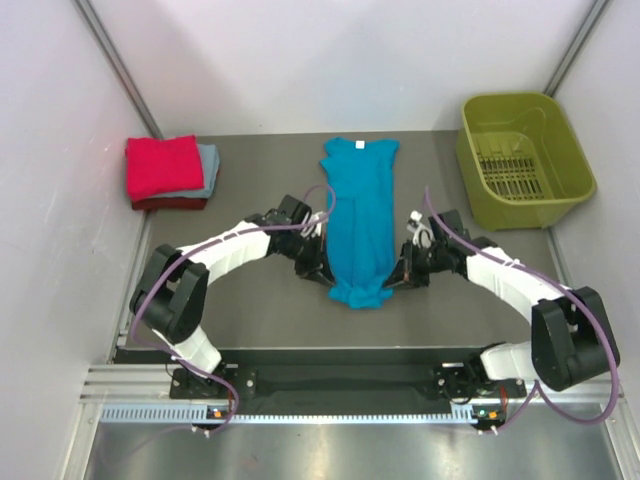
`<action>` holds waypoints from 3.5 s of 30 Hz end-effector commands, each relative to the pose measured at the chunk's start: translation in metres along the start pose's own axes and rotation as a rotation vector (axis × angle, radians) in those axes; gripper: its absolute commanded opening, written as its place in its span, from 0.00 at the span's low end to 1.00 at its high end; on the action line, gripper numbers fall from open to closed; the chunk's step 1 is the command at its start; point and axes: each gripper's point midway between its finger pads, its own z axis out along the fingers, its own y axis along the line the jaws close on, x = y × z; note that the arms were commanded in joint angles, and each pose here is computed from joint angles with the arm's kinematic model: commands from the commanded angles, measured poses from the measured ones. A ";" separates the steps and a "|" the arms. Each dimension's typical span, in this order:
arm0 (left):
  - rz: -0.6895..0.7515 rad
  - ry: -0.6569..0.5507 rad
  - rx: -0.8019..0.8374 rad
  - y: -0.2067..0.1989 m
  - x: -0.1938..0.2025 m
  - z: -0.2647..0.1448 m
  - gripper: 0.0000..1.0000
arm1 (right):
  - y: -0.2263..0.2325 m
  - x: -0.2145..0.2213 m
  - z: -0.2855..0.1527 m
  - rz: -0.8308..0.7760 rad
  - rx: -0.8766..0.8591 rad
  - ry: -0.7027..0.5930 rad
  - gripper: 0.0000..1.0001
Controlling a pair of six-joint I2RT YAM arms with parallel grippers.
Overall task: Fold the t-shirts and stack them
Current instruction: Fold the tshirt
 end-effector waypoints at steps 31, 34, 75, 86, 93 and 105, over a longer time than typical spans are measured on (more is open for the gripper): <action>0.137 -0.309 0.028 -0.013 -0.221 -0.027 0.00 | 0.013 -0.226 0.006 -0.056 -0.064 -0.226 0.00; 0.127 -0.330 0.018 -0.005 -0.236 -0.025 0.00 | 0.005 -0.243 0.007 -0.048 -0.058 -0.238 0.00; 0.217 -0.340 0.085 -0.040 -0.204 -0.037 0.42 | 0.052 -0.241 0.010 -0.161 -0.180 -0.248 0.57; 0.122 -0.206 0.096 -0.006 -0.193 0.033 0.00 | 0.057 -0.211 0.068 -0.131 -0.201 -0.102 0.55; 0.107 -0.185 0.071 0.001 -0.191 0.049 0.00 | 0.045 -0.213 0.079 -0.108 -0.180 -0.086 0.55; 0.083 -0.166 0.020 0.015 -0.176 0.052 0.00 | 0.046 -0.279 0.088 -0.161 -0.173 -0.211 0.54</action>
